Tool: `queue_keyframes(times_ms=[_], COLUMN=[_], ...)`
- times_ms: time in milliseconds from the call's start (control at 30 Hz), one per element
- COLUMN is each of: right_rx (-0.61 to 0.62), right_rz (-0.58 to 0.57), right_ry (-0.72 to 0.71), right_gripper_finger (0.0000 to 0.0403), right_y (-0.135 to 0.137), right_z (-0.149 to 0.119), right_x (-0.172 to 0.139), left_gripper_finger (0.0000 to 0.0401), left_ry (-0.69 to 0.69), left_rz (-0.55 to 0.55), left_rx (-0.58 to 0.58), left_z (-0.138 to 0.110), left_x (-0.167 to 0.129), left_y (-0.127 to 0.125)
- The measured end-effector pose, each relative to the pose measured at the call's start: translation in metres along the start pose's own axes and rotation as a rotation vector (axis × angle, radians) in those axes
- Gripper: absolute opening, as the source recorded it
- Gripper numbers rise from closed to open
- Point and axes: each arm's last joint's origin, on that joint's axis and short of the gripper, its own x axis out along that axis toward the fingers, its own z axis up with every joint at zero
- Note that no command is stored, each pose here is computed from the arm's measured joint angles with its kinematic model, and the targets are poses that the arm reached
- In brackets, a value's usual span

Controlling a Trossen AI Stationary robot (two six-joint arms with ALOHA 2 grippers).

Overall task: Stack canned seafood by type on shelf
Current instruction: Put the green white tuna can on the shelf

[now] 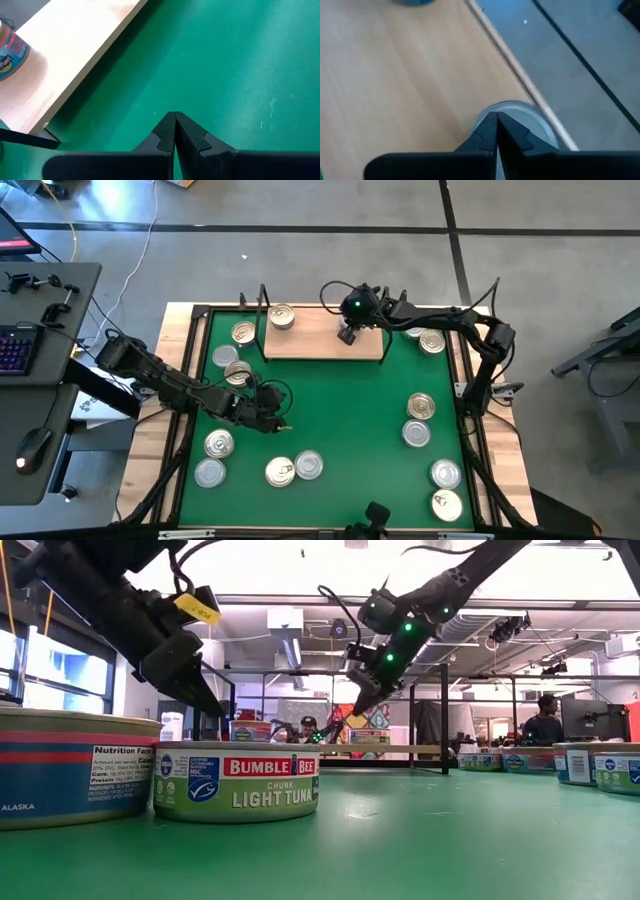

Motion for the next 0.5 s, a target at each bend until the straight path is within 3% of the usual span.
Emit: queue_keyframes(times_ms=[500], right_rx=[0.001], right_rz=[-0.069], right_ry=[0.105], right_gripper_finger=[0.0], right_y=[0.002], right_z=[-0.012], right_x=[0.012], left_gripper_finger=[0.0], left_ry=[0.0], left_rz=[0.0], left_rx=[0.0], left_z=[0.0], left_x=[0.0], left_y=[0.0])
